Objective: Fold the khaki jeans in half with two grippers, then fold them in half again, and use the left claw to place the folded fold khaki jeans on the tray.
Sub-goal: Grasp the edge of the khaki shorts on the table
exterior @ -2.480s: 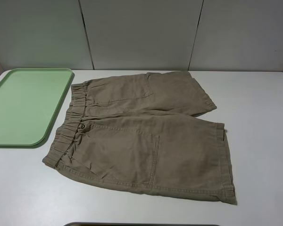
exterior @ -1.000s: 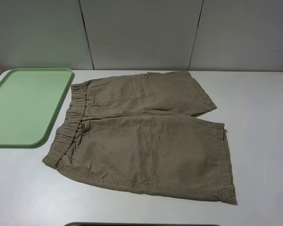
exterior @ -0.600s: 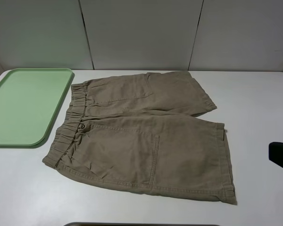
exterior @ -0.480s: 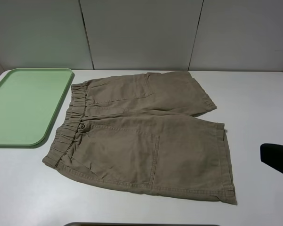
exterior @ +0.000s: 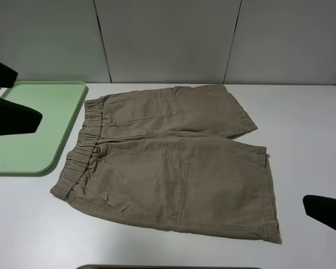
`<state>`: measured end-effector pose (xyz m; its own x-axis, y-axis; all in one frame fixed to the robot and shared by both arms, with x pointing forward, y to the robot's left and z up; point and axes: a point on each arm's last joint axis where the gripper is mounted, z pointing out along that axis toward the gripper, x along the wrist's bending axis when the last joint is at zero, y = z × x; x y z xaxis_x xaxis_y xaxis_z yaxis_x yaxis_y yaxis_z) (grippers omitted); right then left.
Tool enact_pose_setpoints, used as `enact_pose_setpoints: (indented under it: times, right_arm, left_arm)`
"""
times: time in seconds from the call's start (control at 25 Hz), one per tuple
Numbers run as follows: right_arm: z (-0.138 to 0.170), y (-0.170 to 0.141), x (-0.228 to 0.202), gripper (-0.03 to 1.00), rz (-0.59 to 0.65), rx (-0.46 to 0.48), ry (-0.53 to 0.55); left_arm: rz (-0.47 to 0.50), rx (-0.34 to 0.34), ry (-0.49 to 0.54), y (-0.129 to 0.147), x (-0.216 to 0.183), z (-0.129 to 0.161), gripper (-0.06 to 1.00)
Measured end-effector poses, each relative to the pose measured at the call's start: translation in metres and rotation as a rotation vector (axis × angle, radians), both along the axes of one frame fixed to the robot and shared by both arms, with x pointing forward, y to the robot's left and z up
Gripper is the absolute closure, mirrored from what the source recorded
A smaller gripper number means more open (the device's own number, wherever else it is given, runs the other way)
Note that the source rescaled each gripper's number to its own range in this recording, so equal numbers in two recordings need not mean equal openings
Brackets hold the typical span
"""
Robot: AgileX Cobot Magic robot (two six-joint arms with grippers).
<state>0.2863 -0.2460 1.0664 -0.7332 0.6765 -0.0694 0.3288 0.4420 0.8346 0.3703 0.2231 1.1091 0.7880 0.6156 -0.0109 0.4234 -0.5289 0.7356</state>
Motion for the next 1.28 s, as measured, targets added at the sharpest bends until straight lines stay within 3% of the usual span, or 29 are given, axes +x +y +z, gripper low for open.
enact_pose_setpoints:
  times: [0.2,0.28,0.56,0.6,0.8,0.96,1.28]
  right_arm:
    - [-0.002,0.001,-0.003,-0.03,0.055,-0.039,-0.002]
    - [-0.005,-0.004,-0.001,-0.03,0.037,-0.097,0.001]
    - [-0.024,-0.018,0.023,-0.03,0.015,-0.465,0.069]
    - [-0.024,-0.018,0.023,-0.03,0.015,-0.465,0.069]
    - [-0.037,-0.002,0.038,-0.03,0.198,-0.663,0.085]
    - [-0.049,0.018,0.047,-0.03,0.296,-0.75,0.1]
    - [-0.082,0.06,0.073,-0.03,0.352,-0.789,0.148]
  left_arm:
    - [-0.069,0.037,0.054,-0.007,0.018,-0.013,-0.01]
    - [-0.088,0.048,0.055,-0.008,0.021,-0.016,-0.01]
    - [-0.185,0.075,-0.03,-0.011,0.022,-0.015,-0.01]
    - [-0.204,0.074,-0.048,-0.011,0.023,-0.014,-0.01]
    - [-0.308,0.123,-0.149,-0.012,0.023,-0.013,-0.01]
    - [-0.331,0.188,-0.158,-0.009,0.023,-0.022,-0.01]
    - [-0.3,0.285,-0.121,0.0,0.021,-0.066,-0.01]
